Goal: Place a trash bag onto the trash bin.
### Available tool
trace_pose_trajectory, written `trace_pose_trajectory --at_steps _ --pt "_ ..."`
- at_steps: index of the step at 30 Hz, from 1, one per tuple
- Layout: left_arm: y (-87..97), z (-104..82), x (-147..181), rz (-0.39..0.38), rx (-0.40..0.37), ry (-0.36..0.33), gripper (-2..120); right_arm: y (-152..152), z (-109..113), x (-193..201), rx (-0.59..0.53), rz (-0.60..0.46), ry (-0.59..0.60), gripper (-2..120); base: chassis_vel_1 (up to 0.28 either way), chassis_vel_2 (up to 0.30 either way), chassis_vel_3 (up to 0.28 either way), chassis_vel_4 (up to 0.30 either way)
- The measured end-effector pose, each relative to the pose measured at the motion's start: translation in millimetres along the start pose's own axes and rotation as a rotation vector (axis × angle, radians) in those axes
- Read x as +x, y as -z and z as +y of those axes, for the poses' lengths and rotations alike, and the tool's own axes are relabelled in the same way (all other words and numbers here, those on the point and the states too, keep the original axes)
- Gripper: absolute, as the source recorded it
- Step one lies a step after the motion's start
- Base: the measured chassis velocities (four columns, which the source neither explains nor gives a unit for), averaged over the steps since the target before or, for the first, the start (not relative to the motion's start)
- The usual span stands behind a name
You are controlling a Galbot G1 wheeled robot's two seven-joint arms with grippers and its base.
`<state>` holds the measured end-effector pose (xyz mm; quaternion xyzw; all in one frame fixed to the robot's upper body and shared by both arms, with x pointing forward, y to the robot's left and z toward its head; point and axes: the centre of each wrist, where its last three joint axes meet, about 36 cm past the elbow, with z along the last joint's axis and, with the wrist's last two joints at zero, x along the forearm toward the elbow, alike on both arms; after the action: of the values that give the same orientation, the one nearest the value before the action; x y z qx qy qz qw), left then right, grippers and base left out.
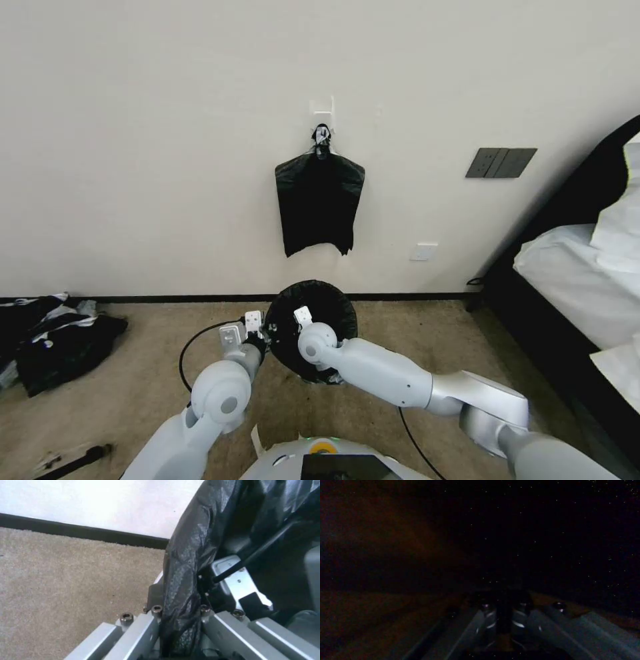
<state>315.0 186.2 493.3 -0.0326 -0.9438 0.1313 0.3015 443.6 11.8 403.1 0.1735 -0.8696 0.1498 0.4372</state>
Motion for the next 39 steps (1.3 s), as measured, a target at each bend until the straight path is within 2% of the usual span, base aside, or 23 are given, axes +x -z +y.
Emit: trace_pose_trajectory --at_steps 20,27,28,31,34,35,36,39 --pt "-1.8 -0.9 5 0.007 -0.002 -0.011 1 1 1 -15 0.012 0.012 -0.023 0 0.000 0.000 0.000 0.000" --pt "-1.0 1.9 -3 0.014 0.002 -0.002 1 3 -2 -1 -0.003 -0.005 0.018 0 0.000 0.000 0.000 0.000" --pt "0.5 3.3 -6 0.017 0.010 0.001 1 4 -2 10 -0.005 -0.020 0.044 7 0.000 0.000 0.000 0.000" --pt "2.1 4.5 -13 0.023 0.021 0.006 1 4 -2 26 -0.001 -0.046 0.070 14 0.000 0.000 0.000 0.000" --pt "3.4 6.4 -26 0.046 0.040 0.021 1 -4 -9 46 0.005 -0.064 0.092 29 0.000 0.000 0.000 0.000" --pt "3.4 6.4 -26 0.046 0.040 0.021 1 -4 -9 46 0.005 -0.064 0.092 29 0.000 0.000 0.000 0.000" --pt "2.7 8.1 -35 0.069 0.054 0.029 1 -10 -15 59 0.002 -0.076 0.110 36 0.000 0.000 0.000 0.000" --pt "0.2 12.1 -46 0.095 0.067 0.045 1 -17 -23 73 -0.002 -0.098 0.128 44 0.000 0.000 0.000 0.000"
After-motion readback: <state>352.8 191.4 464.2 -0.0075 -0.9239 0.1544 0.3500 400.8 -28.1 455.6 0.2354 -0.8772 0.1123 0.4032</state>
